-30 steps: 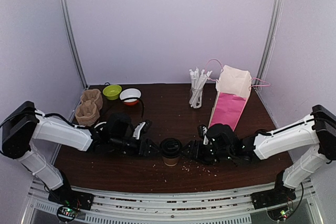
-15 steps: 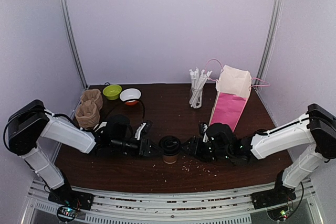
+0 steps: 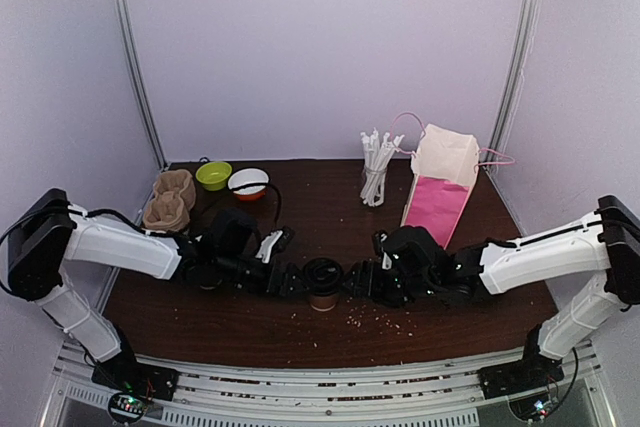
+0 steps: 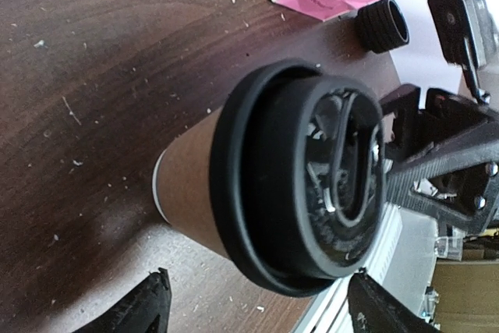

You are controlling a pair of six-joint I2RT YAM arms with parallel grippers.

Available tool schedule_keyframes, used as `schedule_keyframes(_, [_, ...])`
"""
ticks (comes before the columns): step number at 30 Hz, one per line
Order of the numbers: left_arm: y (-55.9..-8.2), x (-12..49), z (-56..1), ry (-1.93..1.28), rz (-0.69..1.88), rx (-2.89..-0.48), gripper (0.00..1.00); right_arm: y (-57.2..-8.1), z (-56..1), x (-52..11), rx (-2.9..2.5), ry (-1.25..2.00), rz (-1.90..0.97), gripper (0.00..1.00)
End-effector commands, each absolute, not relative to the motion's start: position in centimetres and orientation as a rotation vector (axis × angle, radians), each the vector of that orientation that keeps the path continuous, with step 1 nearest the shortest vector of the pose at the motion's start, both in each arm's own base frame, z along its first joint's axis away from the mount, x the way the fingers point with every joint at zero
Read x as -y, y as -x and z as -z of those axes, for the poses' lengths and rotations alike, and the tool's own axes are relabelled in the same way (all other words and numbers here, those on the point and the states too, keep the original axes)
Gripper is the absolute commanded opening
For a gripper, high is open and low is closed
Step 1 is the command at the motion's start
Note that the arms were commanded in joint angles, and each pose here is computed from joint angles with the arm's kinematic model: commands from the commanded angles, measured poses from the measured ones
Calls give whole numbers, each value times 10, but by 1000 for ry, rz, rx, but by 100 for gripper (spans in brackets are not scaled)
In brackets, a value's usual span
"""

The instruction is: Pack the takeout coffee

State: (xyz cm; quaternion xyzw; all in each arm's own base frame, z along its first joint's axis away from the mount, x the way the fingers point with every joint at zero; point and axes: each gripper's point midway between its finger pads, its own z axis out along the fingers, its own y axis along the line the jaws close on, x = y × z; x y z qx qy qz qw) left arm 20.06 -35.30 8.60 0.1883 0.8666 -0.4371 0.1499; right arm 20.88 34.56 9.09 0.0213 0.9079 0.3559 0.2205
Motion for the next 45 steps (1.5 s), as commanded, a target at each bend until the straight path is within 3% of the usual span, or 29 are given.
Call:
schedule_keyframes(1, [-209,349,-118,-599,1156,-2427,85,-207,-113,-340,-2503,23,-925,75])
schedule_keyframes(3, [-212,347,-130,-600,1131,-2405,88,-208,-121,-338,-2489,36,-907,75])
schedule_keyframes(5, [-216,345,-142,-603,1103,-2377,98,-210,-130,-335,-2468,48,-894,76])
schedule_keyframes(17, [-235,366,-144,-994,567,-2336,98,-199,-160,-289,-2326,178,-827,72])
schedule_keyframes(25, [-237,383,-128,-1082,468,-2364,91,-194,-171,-263,-2273,144,-807,71])
schedule_keyframes(38, [-228,400,-124,-1136,489,-2359,91,-194,-167,-266,-2278,162,-808,71])
schedule_keyframes(45, [-228,401,-114,-1158,468,-2377,80,-194,-167,-267,-2278,160,-808,71])
